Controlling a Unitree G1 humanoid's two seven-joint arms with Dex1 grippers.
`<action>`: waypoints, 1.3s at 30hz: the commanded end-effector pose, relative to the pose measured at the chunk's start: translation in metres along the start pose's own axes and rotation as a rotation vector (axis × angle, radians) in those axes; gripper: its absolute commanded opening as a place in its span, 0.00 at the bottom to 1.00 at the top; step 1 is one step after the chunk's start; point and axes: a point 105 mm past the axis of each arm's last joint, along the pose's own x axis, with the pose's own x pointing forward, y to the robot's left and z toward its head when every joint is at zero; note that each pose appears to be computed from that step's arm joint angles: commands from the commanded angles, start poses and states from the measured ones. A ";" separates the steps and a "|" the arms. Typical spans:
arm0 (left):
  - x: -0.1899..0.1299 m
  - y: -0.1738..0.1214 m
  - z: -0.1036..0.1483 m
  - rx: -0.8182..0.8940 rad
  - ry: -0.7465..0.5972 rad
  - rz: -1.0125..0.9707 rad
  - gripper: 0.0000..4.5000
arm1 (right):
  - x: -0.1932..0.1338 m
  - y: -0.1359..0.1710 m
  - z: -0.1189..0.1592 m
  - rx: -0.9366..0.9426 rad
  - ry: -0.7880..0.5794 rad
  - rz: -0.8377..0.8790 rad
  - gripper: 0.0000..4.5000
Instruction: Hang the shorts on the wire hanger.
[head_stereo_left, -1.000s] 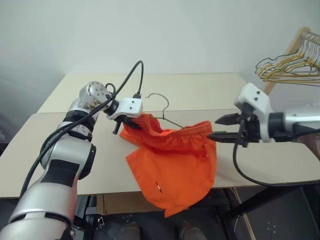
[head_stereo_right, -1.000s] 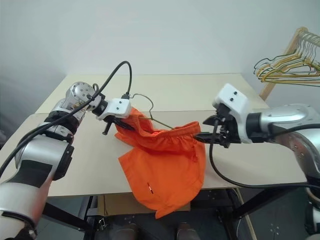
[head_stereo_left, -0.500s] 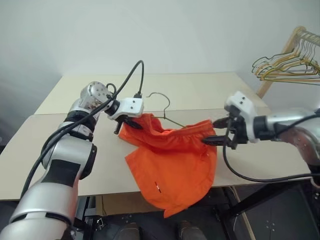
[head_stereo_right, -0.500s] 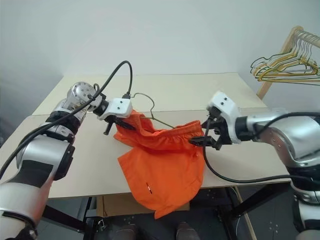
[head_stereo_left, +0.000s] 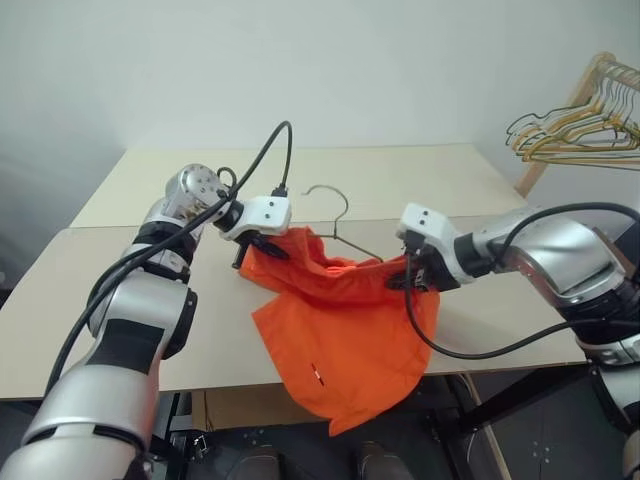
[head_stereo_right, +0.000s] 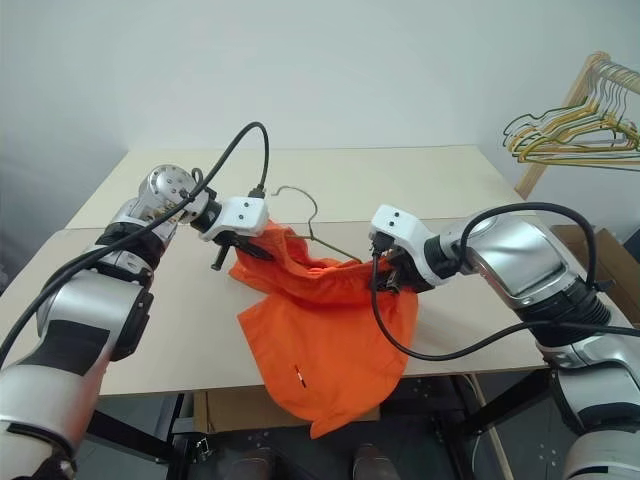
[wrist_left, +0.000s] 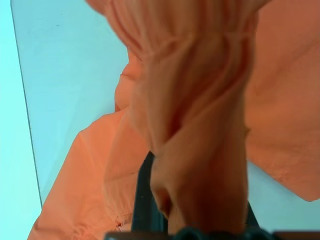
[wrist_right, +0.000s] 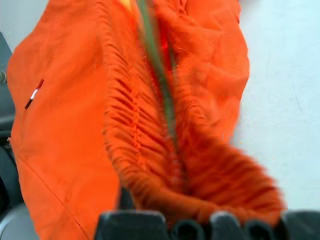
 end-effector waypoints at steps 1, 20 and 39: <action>-0.012 0.011 0.012 0.044 -0.035 0.061 0.00 | -0.013 -0.008 0.002 -0.033 -0.001 -0.046 0.00; -0.039 0.020 0.000 -0.093 -0.099 0.211 1.00 | -0.057 -0.003 -0.021 0.122 -0.067 -0.114 0.00; -0.080 0.019 0.125 -0.379 -1.073 0.388 1.00 | -0.167 -0.010 -0.138 0.855 -0.329 -0.897 0.00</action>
